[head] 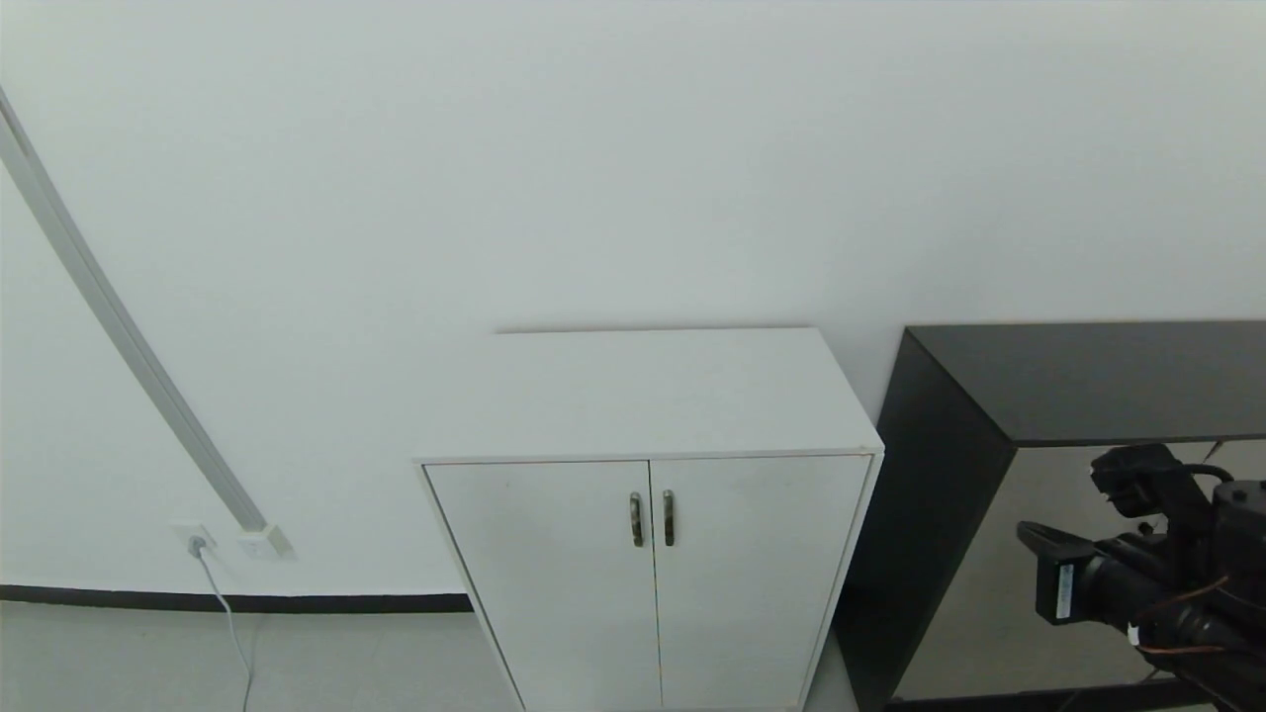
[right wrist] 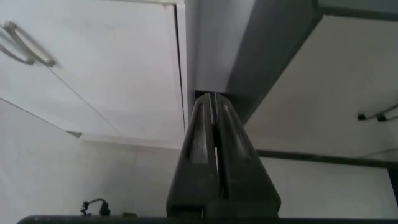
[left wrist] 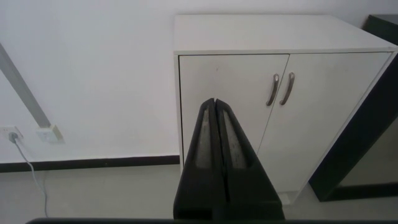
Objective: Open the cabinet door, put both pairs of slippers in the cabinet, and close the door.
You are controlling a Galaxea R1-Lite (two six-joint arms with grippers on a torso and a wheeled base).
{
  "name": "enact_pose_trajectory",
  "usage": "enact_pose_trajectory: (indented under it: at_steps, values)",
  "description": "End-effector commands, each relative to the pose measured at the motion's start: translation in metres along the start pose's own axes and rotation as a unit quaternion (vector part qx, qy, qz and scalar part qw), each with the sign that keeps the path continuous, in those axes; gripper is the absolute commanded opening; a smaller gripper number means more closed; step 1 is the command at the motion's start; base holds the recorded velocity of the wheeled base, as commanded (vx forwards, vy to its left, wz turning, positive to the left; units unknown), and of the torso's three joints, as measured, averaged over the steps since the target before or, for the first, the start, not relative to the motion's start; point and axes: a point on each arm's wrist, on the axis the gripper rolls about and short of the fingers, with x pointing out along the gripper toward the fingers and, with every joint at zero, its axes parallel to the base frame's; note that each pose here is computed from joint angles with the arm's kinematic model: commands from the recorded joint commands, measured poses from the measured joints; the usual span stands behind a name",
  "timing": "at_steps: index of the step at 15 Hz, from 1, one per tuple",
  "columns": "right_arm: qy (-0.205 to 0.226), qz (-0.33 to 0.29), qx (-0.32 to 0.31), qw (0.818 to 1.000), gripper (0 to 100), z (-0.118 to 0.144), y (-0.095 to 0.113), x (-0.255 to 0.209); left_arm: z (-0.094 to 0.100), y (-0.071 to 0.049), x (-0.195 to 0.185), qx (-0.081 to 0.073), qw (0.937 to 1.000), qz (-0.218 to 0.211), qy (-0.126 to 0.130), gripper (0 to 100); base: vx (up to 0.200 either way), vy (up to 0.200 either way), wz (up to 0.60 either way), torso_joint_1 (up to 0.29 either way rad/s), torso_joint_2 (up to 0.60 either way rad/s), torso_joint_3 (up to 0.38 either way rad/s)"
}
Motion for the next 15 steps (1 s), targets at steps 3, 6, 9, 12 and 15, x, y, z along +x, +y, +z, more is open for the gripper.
enact_pose_trajectory:
  at_steps: [3, 6, 9, 12, 15]
  values:
    - [0.006, 0.004, -0.002, 1.0, 0, -0.018, -0.007, -0.036, 0.0, 0.0, 0.0, 0.0, 1.0, 0.0, -0.001, 0, 0.0, 0.0, 0.0, 0.0, 0.0, 0.0]
    - [-0.011, 0.006, 0.0, 1.0, 0, -0.02, -0.011, -0.055, 0.0, 0.0, 0.0, 0.001, 1.0, -0.001, -0.001, 0, 0.0, 0.0, 0.0, 0.0, 0.0, 0.0]
    - [0.011, 0.018, -0.002, 1.0, 0, -0.027, -0.013, -0.076, 0.0, 0.0, 0.0, 0.001, 1.0, -0.001, -0.001, 0, 0.0, 0.0, 0.0, 0.0, 0.0, 0.0]
    - [0.022, 0.056, -0.007, 0.998, 0, -0.036, -0.017, -0.104, 0.0, 0.0, 0.0, 0.001, 1.0, -0.001, 0.0, 0, 0.0, 0.0, 0.0, 0.0, 0.0, 0.0]
    - [0.004, 0.1, -0.009, 0.995, 0, -0.05, -0.023, -0.138, 0.0, 0.0, 0.0, 0.001, 1.0, -0.001, 0.0, 0, 0.0, 0.0, 0.0, 0.0, 0.0, 0.0]
